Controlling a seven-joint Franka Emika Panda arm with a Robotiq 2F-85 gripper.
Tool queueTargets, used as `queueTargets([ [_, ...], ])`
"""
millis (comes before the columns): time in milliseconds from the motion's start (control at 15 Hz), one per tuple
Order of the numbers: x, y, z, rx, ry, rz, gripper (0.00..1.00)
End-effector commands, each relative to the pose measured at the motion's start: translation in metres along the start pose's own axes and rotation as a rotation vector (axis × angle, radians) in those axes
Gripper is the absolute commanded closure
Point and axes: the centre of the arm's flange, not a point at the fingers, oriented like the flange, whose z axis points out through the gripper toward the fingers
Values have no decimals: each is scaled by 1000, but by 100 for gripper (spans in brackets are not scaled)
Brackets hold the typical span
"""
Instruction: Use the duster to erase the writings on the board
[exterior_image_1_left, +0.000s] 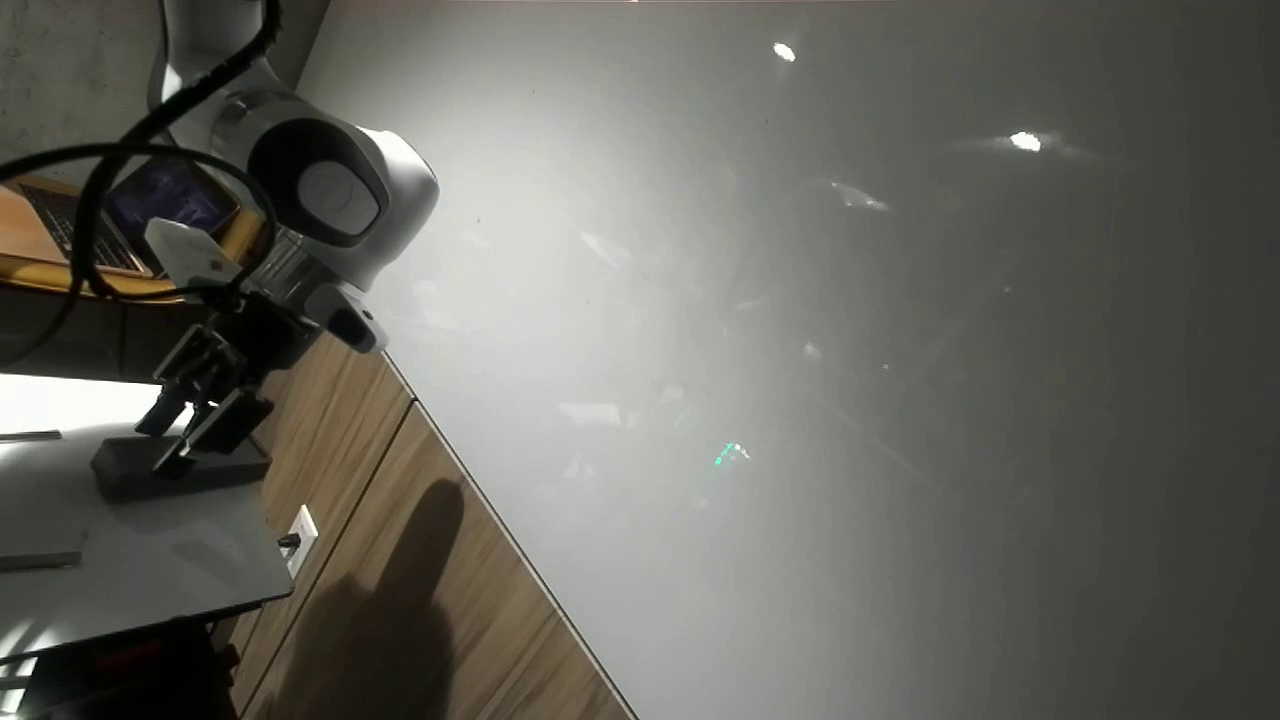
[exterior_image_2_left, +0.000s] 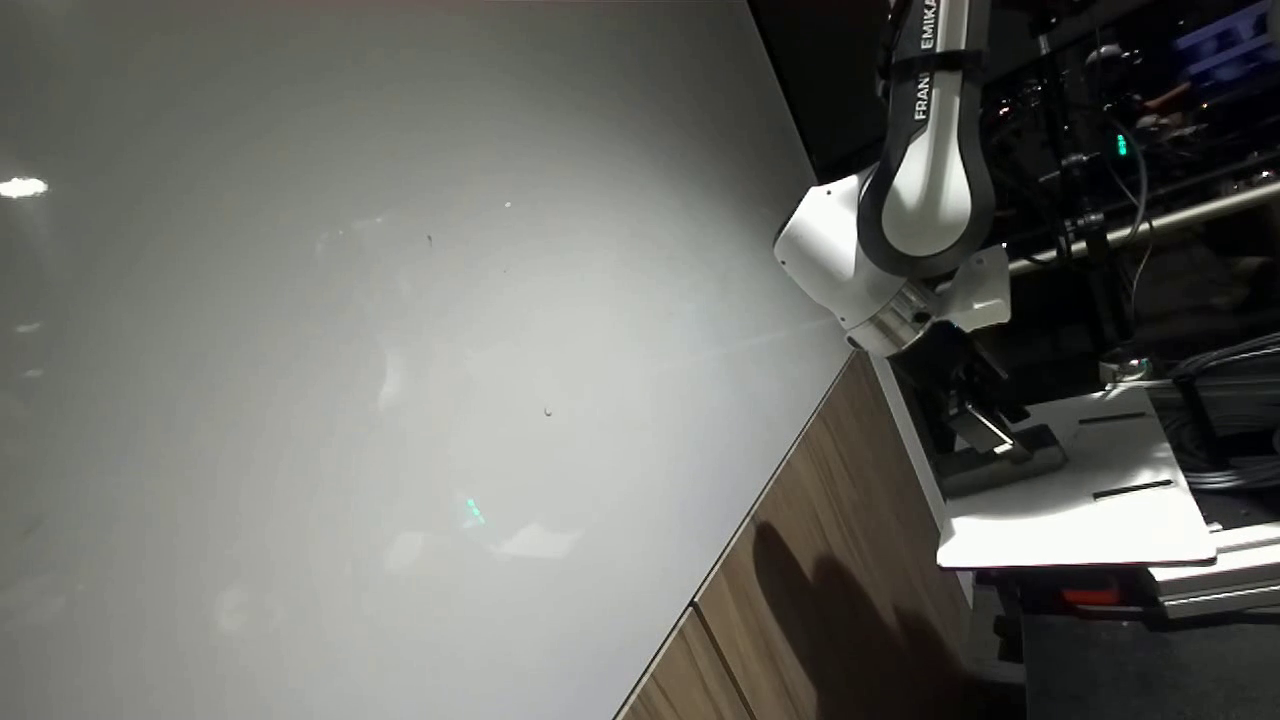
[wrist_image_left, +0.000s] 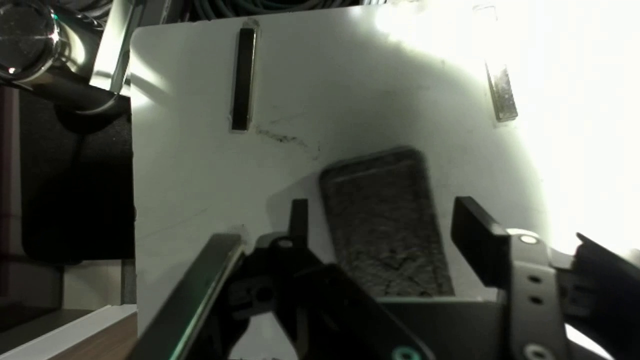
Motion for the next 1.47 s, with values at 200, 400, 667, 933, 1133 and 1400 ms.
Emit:
queueTargets([
  [200,4,9,-1,13,11,0,0],
  [400,2,6,-11,27,81,-48,0],
  [667,-3,3,-23,32,232,-161,0],
  [933,-11,5,-19,31,277,-238,0],
  [1133,-11,6,-15,29,293,-286,0],
  [1400,-9,7,-12,27,307,-333,0],
])
